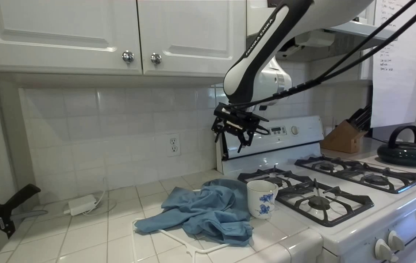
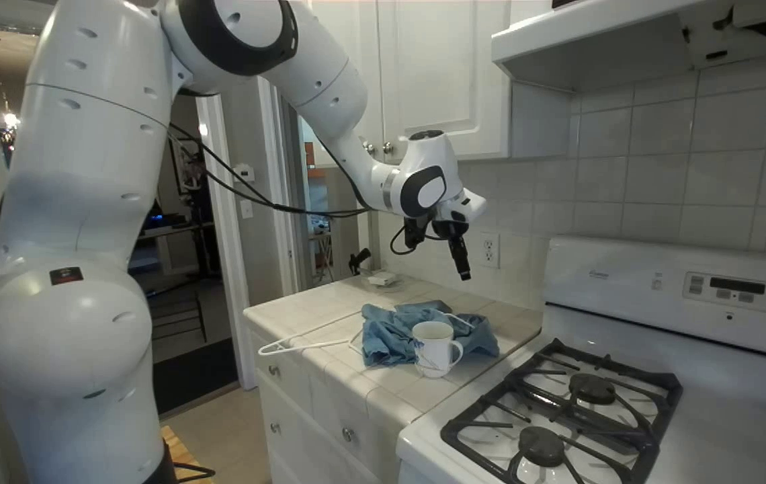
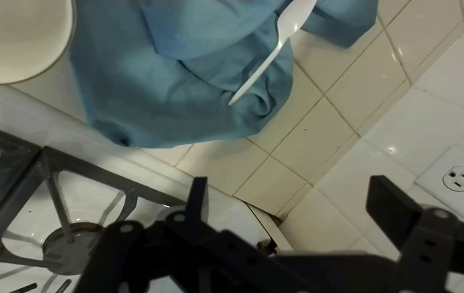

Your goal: Put the white spoon in the mug.

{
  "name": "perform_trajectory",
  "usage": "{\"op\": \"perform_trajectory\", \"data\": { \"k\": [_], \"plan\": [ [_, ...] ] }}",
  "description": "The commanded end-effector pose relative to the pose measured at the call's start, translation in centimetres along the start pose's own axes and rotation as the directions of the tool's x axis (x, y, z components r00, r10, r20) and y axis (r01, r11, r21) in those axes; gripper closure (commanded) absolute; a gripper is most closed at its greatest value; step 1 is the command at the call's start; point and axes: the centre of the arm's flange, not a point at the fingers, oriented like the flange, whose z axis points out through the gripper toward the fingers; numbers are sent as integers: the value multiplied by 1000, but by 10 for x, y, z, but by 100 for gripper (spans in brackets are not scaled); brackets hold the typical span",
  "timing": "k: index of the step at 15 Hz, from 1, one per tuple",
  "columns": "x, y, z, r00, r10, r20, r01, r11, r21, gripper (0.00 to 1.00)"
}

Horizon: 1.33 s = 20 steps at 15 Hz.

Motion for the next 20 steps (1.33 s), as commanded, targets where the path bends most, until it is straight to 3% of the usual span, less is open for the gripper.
{"op": "perform_trajectory", "data": {
  "k": [1, 5, 9, 15, 20],
  "plan": [
    [24, -26, 17, 999, 37, 36, -38, 999, 22, 0],
    [40, -36, 22, 992, 84, 93, -86, 996, 18, 0],
    [30, -40, 37, 984, 98, 150, -97, 995, -15, 0],
    [5, -37, 71, 981, 108, 162, -101, 993, -54, 0],
    [-3, -28, 71, 982, 77, 173, -66, 995, -70, 0]
  ]
}}
